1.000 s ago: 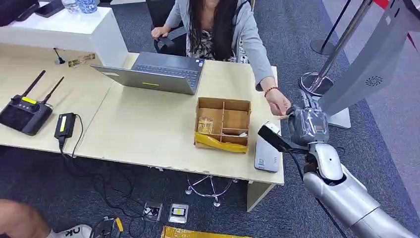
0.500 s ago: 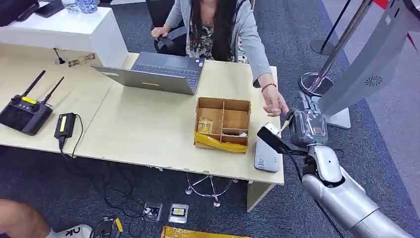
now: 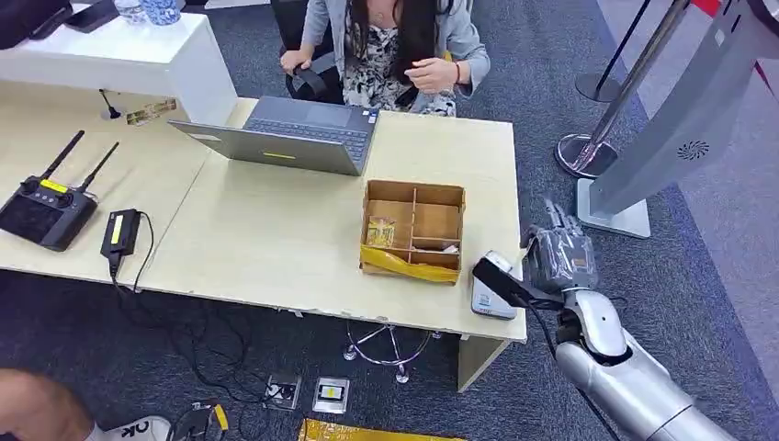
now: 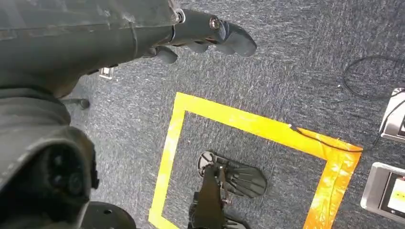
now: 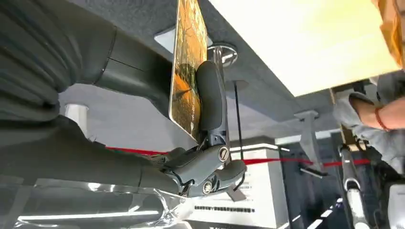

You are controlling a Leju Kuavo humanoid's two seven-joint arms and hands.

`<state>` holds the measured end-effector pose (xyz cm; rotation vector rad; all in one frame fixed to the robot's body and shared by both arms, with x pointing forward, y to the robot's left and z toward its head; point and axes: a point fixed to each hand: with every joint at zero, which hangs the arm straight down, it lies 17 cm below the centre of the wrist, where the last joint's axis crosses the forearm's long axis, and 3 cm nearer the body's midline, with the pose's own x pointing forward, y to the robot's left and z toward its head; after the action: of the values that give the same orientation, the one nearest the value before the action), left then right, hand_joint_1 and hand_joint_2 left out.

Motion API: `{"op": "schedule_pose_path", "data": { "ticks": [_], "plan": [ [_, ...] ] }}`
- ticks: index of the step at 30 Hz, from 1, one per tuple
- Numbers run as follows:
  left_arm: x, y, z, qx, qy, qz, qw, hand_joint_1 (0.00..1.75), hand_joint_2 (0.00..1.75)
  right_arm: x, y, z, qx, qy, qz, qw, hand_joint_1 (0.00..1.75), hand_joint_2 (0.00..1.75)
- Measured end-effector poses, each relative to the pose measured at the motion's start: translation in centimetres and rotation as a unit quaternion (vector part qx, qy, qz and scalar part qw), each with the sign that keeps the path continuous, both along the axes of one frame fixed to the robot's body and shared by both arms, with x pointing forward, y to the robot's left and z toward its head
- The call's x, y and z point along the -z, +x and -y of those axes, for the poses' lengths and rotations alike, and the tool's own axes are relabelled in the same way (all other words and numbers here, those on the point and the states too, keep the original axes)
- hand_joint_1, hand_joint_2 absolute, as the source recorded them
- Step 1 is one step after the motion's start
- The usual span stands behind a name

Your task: Pass the card to the sensor for recognition and then transmit it.

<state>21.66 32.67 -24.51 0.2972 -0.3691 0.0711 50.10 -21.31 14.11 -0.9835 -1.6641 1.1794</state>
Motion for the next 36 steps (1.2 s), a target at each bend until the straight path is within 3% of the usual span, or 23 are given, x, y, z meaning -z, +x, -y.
{"op": "schedule_pose_path", "data": {
  "ticks": [20, 36],
  "plan": [
    [-0.2, 0.7, 0.8, 0.015, -0.008, 0.002, 1.000, 0.00, 0.00, 6.4, 0.2, -0.4, 0.006, -0.025, -0.076, 0.997, 1.75, 1.75],
    [-0.2, 1.0, 1.1, 0.023, -0.009, -0.002, 1.000, 0.00, 0.00, 6.9, 1.3, -1.0, 0.010, -0.013, -0.081, 0.997, 1.75, 1.75]
  ]
}}
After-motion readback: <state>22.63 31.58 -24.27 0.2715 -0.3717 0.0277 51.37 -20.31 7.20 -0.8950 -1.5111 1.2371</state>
